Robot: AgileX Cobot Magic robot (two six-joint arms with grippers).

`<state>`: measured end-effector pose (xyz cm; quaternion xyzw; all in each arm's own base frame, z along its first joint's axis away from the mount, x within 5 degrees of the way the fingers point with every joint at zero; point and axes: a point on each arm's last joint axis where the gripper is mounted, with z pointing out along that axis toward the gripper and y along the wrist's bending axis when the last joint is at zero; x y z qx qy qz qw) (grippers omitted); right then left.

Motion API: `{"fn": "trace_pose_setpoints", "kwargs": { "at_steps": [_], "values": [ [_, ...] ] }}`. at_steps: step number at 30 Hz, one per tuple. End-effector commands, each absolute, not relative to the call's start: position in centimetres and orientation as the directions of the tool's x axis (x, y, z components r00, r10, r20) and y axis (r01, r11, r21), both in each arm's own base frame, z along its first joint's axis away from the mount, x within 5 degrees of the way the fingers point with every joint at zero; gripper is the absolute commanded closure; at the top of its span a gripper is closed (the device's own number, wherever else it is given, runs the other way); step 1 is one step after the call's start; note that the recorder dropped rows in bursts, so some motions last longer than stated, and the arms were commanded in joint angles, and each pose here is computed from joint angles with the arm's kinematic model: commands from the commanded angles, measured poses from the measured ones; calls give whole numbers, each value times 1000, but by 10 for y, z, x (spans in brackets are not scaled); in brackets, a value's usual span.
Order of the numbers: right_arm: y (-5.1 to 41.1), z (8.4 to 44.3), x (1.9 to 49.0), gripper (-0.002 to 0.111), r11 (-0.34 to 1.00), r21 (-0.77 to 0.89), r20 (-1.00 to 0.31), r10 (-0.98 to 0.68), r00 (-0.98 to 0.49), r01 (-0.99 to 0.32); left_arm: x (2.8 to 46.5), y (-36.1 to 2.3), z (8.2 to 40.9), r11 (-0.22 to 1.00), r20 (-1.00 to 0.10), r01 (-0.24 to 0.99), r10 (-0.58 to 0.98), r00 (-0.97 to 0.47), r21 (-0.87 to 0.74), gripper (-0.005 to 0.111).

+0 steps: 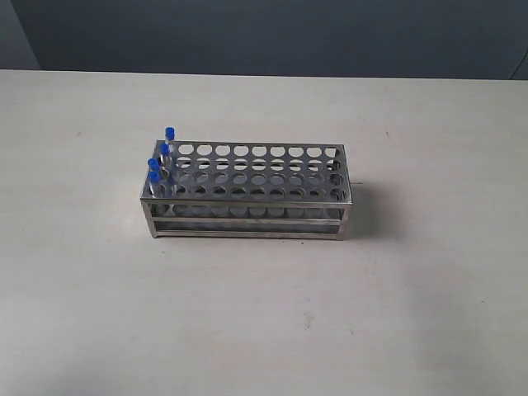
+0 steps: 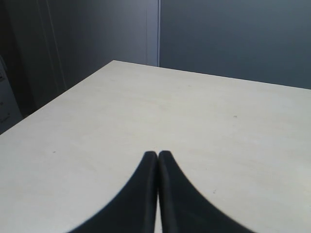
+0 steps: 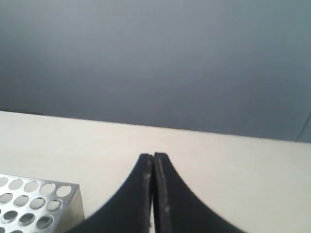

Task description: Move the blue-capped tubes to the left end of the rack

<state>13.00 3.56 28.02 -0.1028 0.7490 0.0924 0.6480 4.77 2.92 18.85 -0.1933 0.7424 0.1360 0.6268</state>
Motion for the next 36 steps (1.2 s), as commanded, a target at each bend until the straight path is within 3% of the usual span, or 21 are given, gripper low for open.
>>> {"fn": "trace_pose_setpoints", "kwargs": {
  "at_steps": [1, 11, 19, 22, 27, 36],
  "values": [
    [25, 265, 108, 108, 975, 52, -986, 16, -166, -215, 47, 29, 190, 887, -984, -459, -115, -133, -42, 106],
    [21, 268, 95, 108, 976, 52, -994, 30, -110, -210, 47, 29, 190, 887, -984, -459, -115, -133, -42, 106],
    [23, 225, 79, 108, 960, 3, -999, -11, -50, -279, 47, 29, 190, 887, -984, -459, -119, -132, -46, 106],
    [22, 205, 73, 108, 961, 7, -997, -13, -70, -278, 47, 29, 190, 887, -984, -459, -119, -132, -46, 106],
    [8, 186, 68, 108, 990, 24, -963, -14, -268, -137, 47, 29, 190, 887, -984, -459, -119, -132, -46, 106],
    [8, 186, 68, 108, 990, 24, -963, -14, -268, -137, 47, 29, 190, 887, -984, -459, -119, -132, -46, 106]
  ]
}}
